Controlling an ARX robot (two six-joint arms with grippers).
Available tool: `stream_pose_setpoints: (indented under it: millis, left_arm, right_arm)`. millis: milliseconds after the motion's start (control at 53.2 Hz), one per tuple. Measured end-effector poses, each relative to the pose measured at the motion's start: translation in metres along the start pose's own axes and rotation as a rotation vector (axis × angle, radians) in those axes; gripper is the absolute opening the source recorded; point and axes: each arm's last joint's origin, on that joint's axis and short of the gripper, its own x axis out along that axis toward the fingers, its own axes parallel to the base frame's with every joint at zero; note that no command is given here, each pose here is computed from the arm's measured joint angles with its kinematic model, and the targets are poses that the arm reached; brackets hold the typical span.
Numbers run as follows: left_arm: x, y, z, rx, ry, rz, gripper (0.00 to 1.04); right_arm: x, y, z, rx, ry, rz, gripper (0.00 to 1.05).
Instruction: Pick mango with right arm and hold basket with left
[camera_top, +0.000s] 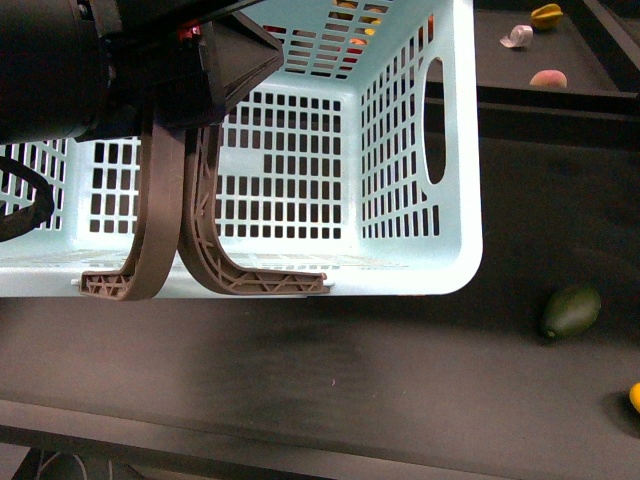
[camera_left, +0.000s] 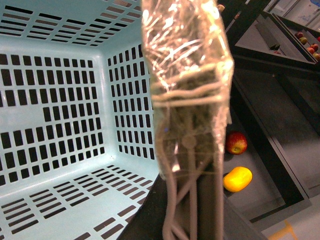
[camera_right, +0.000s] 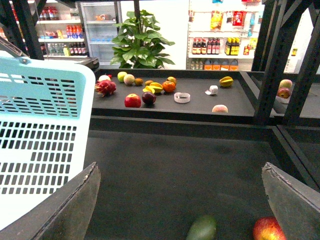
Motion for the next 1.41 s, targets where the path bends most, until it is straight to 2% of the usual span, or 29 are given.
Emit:
stream_pose_setpoints:
  millis: [169,263,319,564,695,864,977,1409]
  left_arm:
    - [0.0,0.0,0.0,0.0,0.0,0.0,0.06]
    - [0.0,0.0,0.0,0.0,0.0,0.0,0.06]
    - [0.0,0.0,0.0,-0.002,0.0,0.0,0.06]
    - [0.0,0.0,0.0,-0.002,0.0,-0.001,0.06]
    - [0.0,0.0,0.0,-0.002,0.0,0.0,0.06]
    - [0.0,0.0,0.0,-0.002,0.0,0.001,0.06]
    - [0.0,0.0,0.0,-0.002,0.0,0.0,0.06]
    - [0.0,0.0,0.0,-0.002,0.0,0.0,0.06]
  right_arm:
    - [0.0,0.0,0.0,0.0,0.0,0.0,0.96]
    - [0.002,-0.001,-0.003,0.001,0.044,-0.096,0.96]
    - [0.005,-0.003,-0.005,0.001,0.078,-0.114,0.96]
    - [0.031,-0.017,0.0,-0.004,0.138,-0.083,0.96]
    - [0.065,-0.035,-0.003,-0.052,0.202,-0.076,0.96]
    - [0.1,-0.052,-0.024,-0.121,0.338,-0.03,0.96]
    - [0.118,-0.062,-0.051,-0.202,0.482,0.037,0.96]
    - [0.146,-0.099,-0.129,-0.455,0.774,0.204,0.96]
